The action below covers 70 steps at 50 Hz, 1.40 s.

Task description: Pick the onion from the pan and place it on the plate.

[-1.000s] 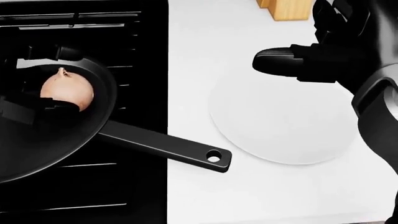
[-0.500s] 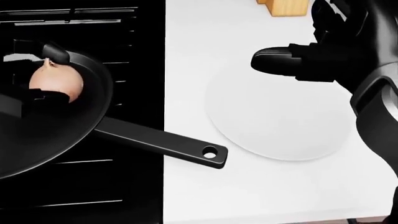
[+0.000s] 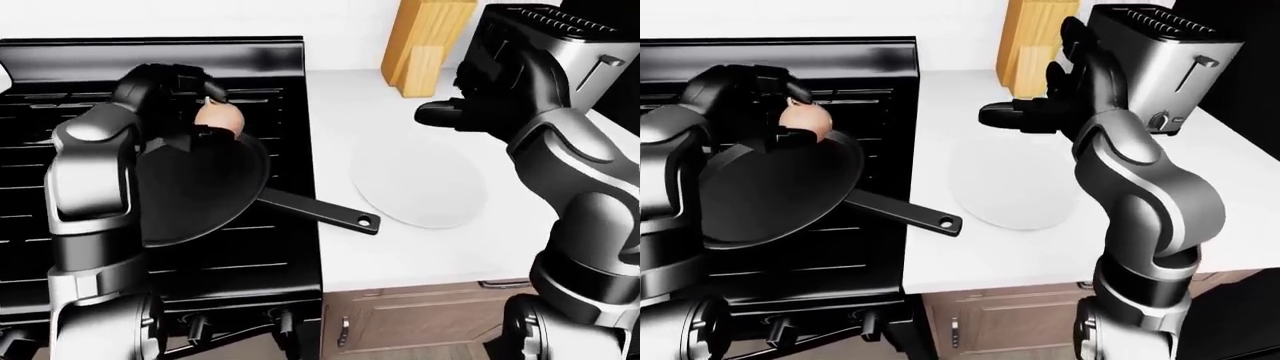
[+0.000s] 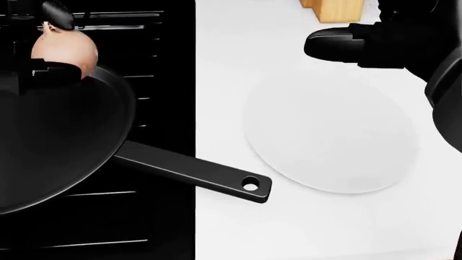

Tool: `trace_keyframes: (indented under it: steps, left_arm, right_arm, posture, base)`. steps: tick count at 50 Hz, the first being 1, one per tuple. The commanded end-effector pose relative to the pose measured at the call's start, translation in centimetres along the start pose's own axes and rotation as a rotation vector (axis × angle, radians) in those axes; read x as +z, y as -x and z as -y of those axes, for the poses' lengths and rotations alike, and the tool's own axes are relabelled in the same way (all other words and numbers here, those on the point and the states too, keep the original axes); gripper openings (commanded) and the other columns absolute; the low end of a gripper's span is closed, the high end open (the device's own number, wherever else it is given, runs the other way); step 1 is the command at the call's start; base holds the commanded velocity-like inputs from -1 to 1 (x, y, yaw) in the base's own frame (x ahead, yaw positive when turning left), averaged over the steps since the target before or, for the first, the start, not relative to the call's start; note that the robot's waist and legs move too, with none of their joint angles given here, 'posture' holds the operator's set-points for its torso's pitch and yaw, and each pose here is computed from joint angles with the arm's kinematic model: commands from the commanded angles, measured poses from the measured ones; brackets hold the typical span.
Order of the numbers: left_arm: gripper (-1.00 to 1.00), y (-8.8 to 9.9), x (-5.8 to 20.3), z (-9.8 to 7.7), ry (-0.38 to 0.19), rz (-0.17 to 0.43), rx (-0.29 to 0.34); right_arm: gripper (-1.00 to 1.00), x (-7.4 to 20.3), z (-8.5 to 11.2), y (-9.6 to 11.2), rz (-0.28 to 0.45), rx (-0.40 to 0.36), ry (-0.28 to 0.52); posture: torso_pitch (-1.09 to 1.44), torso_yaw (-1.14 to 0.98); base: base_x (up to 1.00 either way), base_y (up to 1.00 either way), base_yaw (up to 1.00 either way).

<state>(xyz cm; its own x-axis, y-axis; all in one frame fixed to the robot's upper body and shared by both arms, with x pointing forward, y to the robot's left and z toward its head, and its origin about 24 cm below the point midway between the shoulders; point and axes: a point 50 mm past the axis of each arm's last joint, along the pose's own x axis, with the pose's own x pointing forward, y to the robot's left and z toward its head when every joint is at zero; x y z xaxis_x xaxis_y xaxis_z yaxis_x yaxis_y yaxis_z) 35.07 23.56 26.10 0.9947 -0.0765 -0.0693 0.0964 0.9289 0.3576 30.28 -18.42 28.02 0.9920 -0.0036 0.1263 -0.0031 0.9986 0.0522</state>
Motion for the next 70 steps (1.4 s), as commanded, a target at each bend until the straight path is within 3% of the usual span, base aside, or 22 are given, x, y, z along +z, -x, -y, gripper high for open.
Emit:
trace_keyframes:
  steps: [1, 19, 39, 56, 59, 70]
  left_arm:
    - [-0.58, 0.5, 2.6, -0.7, -0.025, 0.099, 0.033]
    - [-0.6, -0.7, 4.9, 0.8, -0.011, 0.142, -0.022]
    - [-0.71, -2.2, 9.8, 5.3, -0.005, 0.226, -0.148]
    - [-0.77, -2.8, 11.9, 8.4, -0.03, 0.249, -0.231]
    - [-0.89, -2.7, 12.3, 8.9, -0.037, 0.249, -0.247]
    - [-0.85, -2.9, 12.8, 10.9, -0.045, 0.254, -0.297]
  right_arm:
    - [1.0, 2.1, 0.3, 0.3, 0.095, -0.007, 0.004]
    - [1.0, 3.9, 2.1, -1.0, 0.106, -0.043, 0.036]
    - [1.0, 4.4, 3.2, -1.5, 0.107, -0.076, 0.05]
    - [1.0, 4.2, 3.5, -1.4, 0.103, -0.088, 0.052]
    - [1.0, 4.2, 3.7, -1.4, 0.102, -0.092, 0.052]
    - [1.0, 4.3, 4.2, -1.5, 0.098, -0.111, 0.052]
  posture:
    - [0.0, 0.0]
    - [0.0, 0.0]
    - [0.0, 0.0]
    - [0.0, 0.0]
    - [0.0, 0.0]
    - [0.0, 0.0]
  base:
    - [0.0, 0.0, 0.0]
    - [0.0, 0.0, 0.0]
    - [0.0, 0.0, 0.0]
    - [0.0, 0.0, 0.0]
    - [0.0, 0.0, 0.0]
    - [0.0, 0.0, 0.0]
